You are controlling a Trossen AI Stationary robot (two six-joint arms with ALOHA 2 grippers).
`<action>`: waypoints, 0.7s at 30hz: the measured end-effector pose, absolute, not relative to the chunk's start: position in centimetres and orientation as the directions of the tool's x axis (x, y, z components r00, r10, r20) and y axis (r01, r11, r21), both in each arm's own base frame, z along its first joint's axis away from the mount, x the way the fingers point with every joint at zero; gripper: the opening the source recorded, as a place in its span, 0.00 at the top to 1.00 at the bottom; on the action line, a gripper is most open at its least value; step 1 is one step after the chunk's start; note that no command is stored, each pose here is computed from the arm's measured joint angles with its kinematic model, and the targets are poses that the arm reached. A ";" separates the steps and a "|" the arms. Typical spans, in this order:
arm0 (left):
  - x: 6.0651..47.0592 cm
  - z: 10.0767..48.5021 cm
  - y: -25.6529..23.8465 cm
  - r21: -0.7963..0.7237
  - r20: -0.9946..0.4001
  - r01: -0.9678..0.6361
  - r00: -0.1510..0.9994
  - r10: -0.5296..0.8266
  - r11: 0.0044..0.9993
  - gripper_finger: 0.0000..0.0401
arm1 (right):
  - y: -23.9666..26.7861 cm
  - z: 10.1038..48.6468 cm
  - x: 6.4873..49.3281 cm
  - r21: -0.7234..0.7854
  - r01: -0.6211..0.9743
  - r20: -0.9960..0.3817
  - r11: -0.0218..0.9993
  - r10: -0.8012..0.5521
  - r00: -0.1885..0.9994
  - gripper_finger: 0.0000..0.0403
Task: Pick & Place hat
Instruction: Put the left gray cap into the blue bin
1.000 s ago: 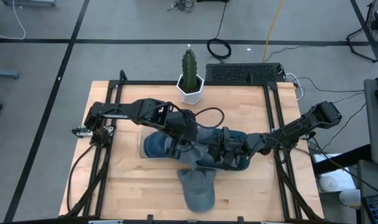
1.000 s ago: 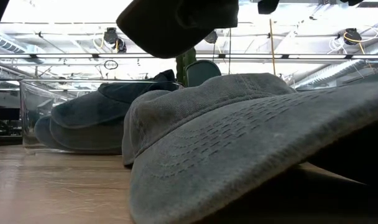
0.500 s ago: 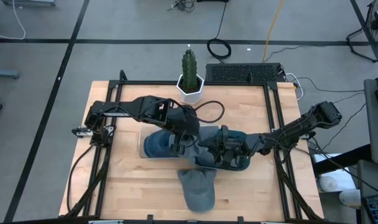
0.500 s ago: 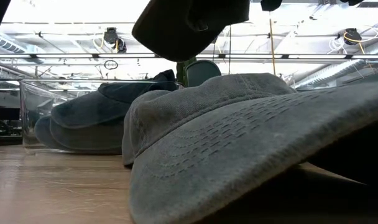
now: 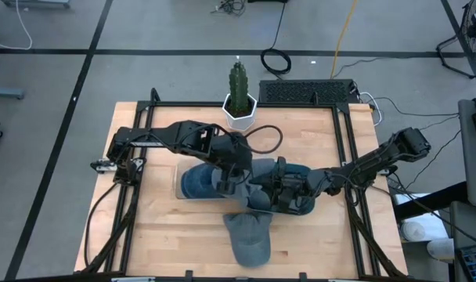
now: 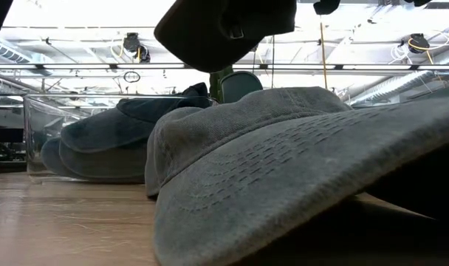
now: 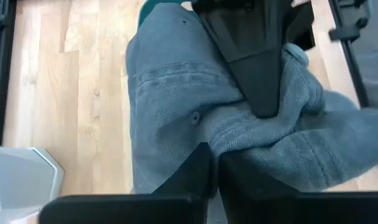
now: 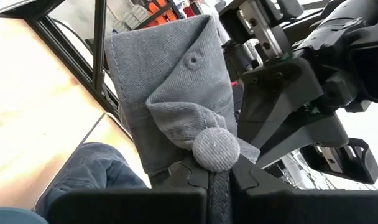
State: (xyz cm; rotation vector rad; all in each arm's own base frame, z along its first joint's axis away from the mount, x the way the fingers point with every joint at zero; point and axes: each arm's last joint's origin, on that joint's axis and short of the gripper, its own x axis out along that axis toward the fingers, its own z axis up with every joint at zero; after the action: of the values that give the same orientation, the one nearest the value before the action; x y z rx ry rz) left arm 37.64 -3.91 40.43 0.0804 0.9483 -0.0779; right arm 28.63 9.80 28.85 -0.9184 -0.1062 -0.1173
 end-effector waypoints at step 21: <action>36.8 42.5 -3.8 0.015 -0.735 0.079 0.676 -0.043 0.997 0.27 | 9.3 30.6 28.0 -0.627 0.090 0.071 0.774 -0.058 0.996 1.00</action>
State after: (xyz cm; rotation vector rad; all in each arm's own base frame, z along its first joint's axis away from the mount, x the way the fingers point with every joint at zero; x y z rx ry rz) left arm 36.82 -3.80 42.53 0.0466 0.8250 -0.0686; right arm 28.03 9.29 30.56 -0.6808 -0.0490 -0.0802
